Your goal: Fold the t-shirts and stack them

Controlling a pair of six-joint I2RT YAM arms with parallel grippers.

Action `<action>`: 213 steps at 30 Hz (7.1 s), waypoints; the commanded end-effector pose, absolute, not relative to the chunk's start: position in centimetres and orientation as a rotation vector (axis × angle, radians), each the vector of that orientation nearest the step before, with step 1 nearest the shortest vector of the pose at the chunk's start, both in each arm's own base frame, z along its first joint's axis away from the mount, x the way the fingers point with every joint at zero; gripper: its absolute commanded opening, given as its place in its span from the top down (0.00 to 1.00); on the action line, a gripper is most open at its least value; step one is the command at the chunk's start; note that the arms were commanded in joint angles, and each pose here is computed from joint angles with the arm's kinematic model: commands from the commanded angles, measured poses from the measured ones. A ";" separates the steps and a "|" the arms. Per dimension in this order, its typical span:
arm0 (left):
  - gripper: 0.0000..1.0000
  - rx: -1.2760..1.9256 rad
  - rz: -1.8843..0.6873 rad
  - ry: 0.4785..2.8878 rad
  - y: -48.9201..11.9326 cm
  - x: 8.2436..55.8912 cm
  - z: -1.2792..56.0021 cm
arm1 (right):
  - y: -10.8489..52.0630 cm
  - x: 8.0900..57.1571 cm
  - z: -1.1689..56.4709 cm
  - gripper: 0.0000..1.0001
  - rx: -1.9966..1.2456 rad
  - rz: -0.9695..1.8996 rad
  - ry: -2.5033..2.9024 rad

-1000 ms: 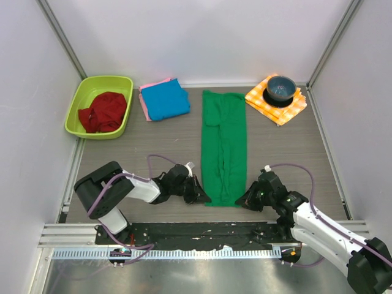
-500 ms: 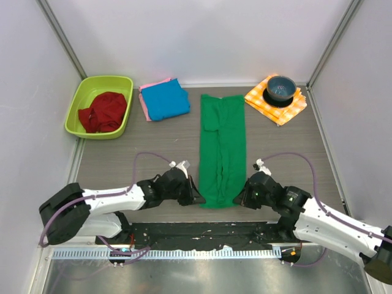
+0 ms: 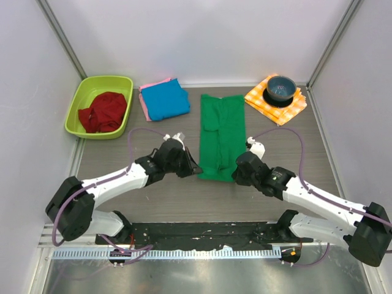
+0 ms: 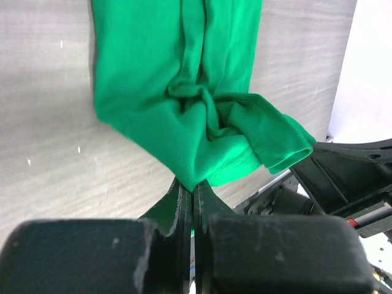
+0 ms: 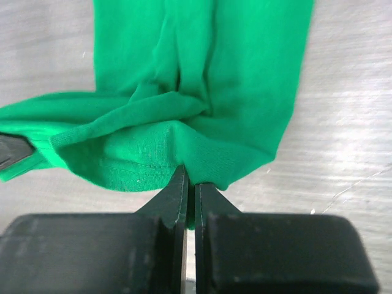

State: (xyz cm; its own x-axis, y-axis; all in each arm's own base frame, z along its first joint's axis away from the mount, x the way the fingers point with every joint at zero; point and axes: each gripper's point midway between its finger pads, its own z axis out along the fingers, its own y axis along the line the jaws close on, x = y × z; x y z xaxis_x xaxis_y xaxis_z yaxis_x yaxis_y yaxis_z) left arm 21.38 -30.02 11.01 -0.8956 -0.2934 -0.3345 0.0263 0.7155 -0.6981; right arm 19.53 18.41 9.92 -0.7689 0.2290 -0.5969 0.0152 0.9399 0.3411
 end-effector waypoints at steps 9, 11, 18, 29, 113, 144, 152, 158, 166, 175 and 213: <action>1.00 -0.138 -1.117 2.403 -33.8 29.2 13.8 | 14.6 28.9 13.3 0.99 0.259 0.288 2.218; 1.00 -0.143 -1.116 2.418 -34.3 29.8 13.1 | 14.5 30.0 13.3 0.99 0.262 0.297 2.210; 1.00 -0.182 -1.109 2.425 -34.8 33.1 12.2 | 14.1 34.1 12.5 0.99 0.283 0.329 2.230; 1.00 -0.242 -1.130 2.395 -34.4 38.6 12.6 | 15.3 38.9 11.3 0.99 0.330 0.378 2.245; 0.40 -0.404 -1.070 2.602 -29.0 29.2 -0.6 | 10.7 28.6 0.5 0.50 0.724 0.729 2.310; 1.00 -0.278 -1.121 2.531 -29.5 21.2 4.6 | 12.2 22.1 4.4 0.99 0.559 0.605 2.302; 1.00 -0.275 -1.127 2.479 -28.4 17.8 6.7 | 12.1 20.4 7.3 0.99 0.514 0.617 2.224; 1.00 -0.224 -1.075 2.365 -28.4 21.6 12.1 | 13.5 24.3 12.5 0.99 0.404 0.580 2.161; 1.00 -0.246 -1.108 2.311 -29.0 28.3 14.3 | 15.7 31.0 16.0 0.99 0.373 0.572 2.065; 1.00 -0.308 -1.139 2.249 -28.5 35.8 16.3 | 17.3 39.3 17.1 0.99 0.414 0.617 2.033; 0.00 -0.532 -1.015 2.160 -23.1 51.6 16.1 | 18.5 57.3 19.2 0.05 0.315 0.502 1.891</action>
